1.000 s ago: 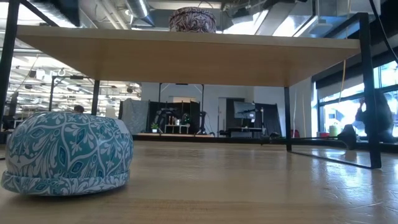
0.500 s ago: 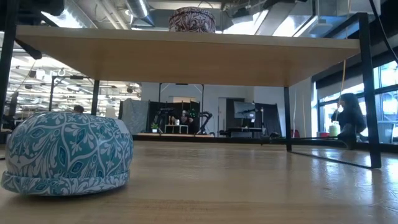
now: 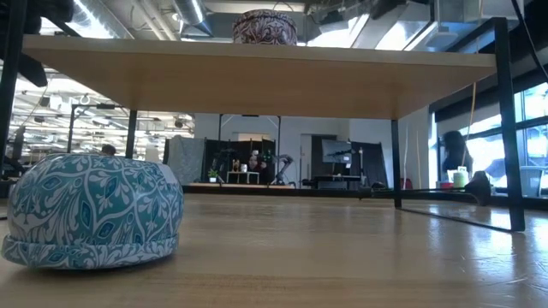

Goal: Pick & Place candle stick holders
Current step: Put the black candle holder on the shelf

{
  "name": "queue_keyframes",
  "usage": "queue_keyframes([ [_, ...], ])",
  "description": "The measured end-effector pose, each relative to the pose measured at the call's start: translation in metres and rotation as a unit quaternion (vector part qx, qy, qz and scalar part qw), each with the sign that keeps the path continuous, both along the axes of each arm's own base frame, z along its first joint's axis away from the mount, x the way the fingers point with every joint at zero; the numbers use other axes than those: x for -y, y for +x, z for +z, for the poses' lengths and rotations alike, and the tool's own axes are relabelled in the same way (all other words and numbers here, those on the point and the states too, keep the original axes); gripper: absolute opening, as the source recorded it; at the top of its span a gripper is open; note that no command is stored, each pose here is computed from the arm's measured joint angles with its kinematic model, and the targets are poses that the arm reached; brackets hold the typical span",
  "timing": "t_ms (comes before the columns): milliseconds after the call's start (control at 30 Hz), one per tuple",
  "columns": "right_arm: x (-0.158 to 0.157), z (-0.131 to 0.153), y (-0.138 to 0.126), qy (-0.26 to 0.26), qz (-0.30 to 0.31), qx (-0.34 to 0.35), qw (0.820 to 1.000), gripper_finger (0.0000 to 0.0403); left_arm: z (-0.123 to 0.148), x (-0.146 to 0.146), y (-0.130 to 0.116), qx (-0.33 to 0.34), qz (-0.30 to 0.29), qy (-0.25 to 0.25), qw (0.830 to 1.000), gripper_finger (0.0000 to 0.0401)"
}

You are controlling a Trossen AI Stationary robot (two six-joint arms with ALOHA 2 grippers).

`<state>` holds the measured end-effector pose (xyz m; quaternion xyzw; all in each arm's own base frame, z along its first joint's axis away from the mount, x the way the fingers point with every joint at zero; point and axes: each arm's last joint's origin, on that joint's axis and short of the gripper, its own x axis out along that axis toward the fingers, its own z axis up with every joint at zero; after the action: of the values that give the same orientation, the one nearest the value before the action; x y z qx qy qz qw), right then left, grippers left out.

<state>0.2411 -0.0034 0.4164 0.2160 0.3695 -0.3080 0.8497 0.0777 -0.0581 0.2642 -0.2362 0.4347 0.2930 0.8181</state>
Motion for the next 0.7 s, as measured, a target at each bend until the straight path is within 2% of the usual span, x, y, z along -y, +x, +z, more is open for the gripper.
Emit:
queue_keyframes([
  [233, 0.013, -0.004, -0.007, 0.012, -0.050, -0.027, 0.998, 0.0229, 0.000, 0.002, -0.001, 0.006, 0.008, -0.005, 1.000, 0.0001],
  [467, 0.023, -0.005, -0.010, 0.015, -0.072, -0.040, 0.996, 0.0229, 0.000, 0.002, -0.001, 0.006, 0.004, 0.000, 1.000, 0.0001],
  [700, 0.026, -0.006, -0.011, 0.016, -0.077, -0.048, 0.996, 0.0229, -0.001, 0.002, -0.001, -0.001, 0.017, -0.018, 1.000, 0.0001],
])
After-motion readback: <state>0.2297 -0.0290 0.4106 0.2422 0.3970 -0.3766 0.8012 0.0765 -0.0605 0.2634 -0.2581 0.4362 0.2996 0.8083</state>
